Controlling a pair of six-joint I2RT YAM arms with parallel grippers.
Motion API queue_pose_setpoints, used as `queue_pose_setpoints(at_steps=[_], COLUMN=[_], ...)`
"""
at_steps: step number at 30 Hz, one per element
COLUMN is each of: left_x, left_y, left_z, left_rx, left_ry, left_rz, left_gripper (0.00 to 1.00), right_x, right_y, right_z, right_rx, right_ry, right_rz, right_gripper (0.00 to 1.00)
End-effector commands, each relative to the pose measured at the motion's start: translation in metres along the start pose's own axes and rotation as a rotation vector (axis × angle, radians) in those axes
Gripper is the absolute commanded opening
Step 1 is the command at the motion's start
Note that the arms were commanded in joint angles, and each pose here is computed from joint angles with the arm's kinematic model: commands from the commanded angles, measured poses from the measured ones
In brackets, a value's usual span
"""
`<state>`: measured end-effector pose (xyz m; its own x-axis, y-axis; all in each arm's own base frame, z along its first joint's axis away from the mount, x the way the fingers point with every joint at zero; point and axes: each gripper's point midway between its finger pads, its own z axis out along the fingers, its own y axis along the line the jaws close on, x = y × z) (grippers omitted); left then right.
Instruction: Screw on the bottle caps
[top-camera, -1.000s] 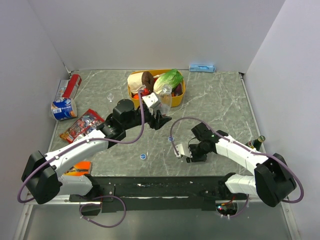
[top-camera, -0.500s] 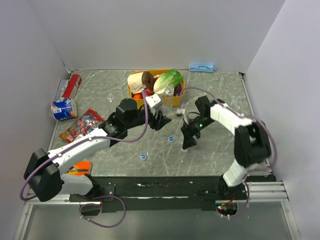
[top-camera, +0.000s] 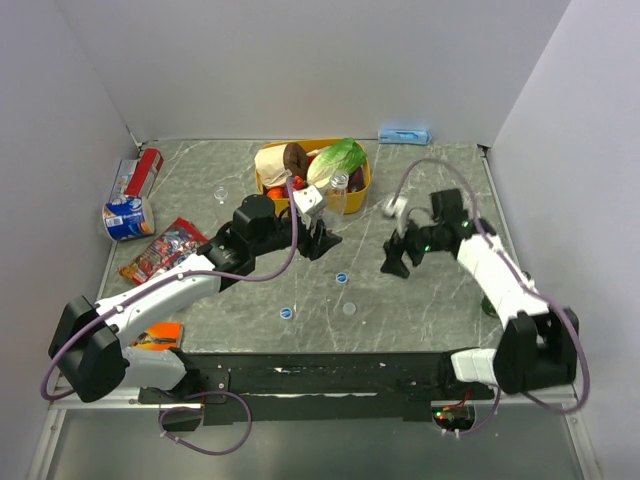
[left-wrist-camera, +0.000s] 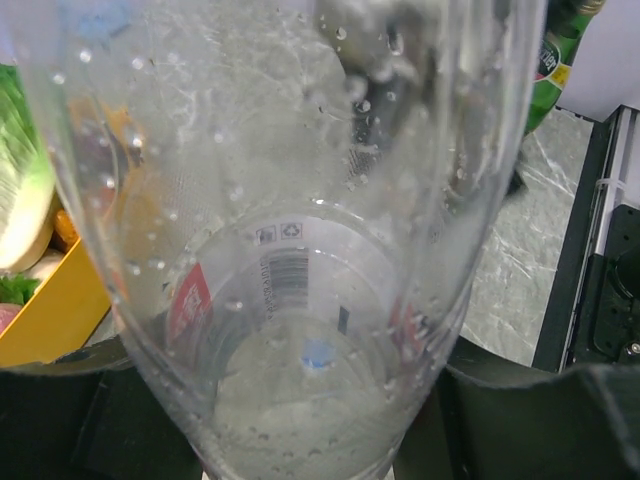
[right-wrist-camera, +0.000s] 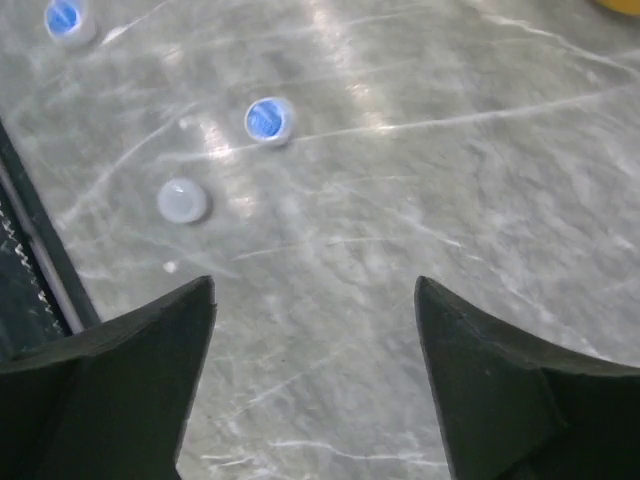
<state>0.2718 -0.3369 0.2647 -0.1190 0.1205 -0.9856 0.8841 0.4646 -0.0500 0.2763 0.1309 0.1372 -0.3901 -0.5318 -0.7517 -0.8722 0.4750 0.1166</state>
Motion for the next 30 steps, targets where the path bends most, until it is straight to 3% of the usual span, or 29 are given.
queue_pose_setpoints(at_steps=[1, 3, 5, 8, 21, 30], left_x=[-0.026, -0.026, -0.031, -0.034, -0.046, -0.043], left_y=[0.009, 0.012, 0.019, 0.027, 0.036, 0.034], left_z=[0.0, -0.001, -0.002, -0.003, -0.014, -0.021], left_rx=[-0.033, -0.051, -0.089, -0.114, -0.136, -0.128], left_ry=[-0.057, -0.054, -0.059, -0.061, -0.087, -0.098], left_rz=[0.025, 0.02, 0.004, -0.014, 0.019, 0.012], left_gripper=[0.09, 0.09, 0.09, 0.09, 0.09, 0.1], right_x=[0.013, 0.001, 0.016, 0.026, 0.046, 0.044], right_y=[0.029, 0.049, 0.07, 0.083, 0.11, 0.115], right_z=[0.021, 0.029, 0.043, 0.055, 0.088, 0.102], right_rx=[0.019, 0.021, -0.021, -0.058, -0.299, -0.376], right_ry=[0.034, -0.023, -0.01, 0.008, 0.097, 0.152], right_rz=[-0.328, -0.505, -0.609, -0.679, -0.706, -0.682], right_gripper=[0.77, 0.72, 0.68, 0.67, 0.71, 0.64])
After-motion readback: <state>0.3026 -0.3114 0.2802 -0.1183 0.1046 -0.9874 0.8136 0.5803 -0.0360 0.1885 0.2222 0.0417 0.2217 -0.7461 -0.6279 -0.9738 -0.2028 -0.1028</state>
